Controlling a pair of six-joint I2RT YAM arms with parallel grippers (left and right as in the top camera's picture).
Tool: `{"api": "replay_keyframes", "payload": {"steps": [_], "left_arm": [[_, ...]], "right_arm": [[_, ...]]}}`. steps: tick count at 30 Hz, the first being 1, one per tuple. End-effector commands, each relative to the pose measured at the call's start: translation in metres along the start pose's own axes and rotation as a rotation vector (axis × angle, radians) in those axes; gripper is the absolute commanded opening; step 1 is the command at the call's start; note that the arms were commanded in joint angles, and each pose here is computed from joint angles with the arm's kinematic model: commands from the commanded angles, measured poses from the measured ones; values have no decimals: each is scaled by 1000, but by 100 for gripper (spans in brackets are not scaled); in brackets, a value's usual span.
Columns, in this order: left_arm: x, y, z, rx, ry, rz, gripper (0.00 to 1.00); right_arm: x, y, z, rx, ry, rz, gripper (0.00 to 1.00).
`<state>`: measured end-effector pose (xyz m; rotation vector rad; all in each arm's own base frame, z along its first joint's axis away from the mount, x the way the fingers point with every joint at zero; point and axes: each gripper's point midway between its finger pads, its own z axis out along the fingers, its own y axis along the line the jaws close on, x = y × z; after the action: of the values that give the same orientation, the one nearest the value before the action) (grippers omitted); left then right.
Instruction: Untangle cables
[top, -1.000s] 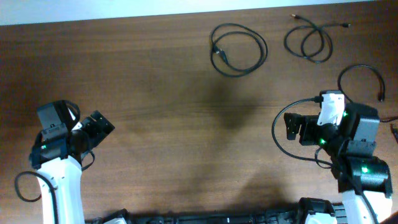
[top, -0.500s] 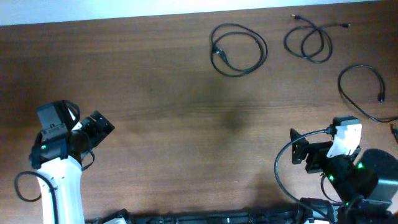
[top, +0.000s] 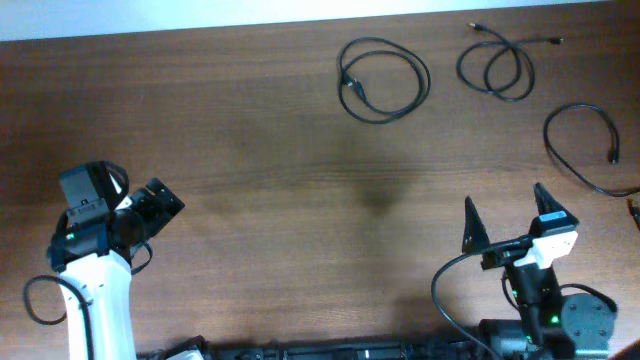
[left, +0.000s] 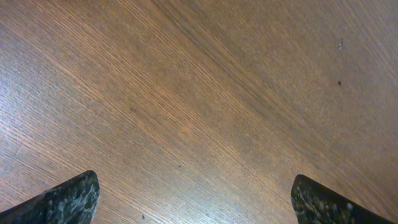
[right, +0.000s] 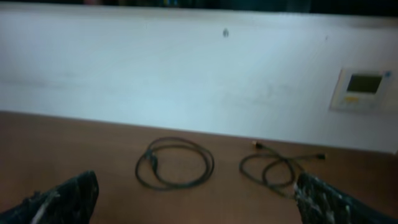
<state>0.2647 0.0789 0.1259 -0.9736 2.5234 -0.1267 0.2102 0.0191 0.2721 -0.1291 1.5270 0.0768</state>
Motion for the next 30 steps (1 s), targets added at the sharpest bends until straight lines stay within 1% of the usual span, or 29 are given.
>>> {"api": "replay_keyframes", "payload": {"steps": [1,6,11,15,18,21,22,30], "left_arm": [[-4,-2,-3,11,-12,-15,99],[-4,-2,-3,11,-12,-15,99],[-4,-2,-3,11,-12,-15,99],[-4,-2,-3,11,-12,-15,99],[-4,-2,-3,11,-12,-15,99],[-4,-2,-3,11,-12,-15,99],[-4,-2,-3,11,-12,-15,99],[-4,-2,-3,11,-12,-15,99]], "right_arm": [[30,0,9,-8,13,43,99],[56,-2,22,-7,-5,89,99],[86,-2,28,-6,25,99,99],[91,-5,29,9,34,100,99],[106,-5,30,10,68,107,99],[107,-6,30,14,74,107,99],[113,-5,29,13,98,109,99],[113,-6,29,21,97,106,99]]}}
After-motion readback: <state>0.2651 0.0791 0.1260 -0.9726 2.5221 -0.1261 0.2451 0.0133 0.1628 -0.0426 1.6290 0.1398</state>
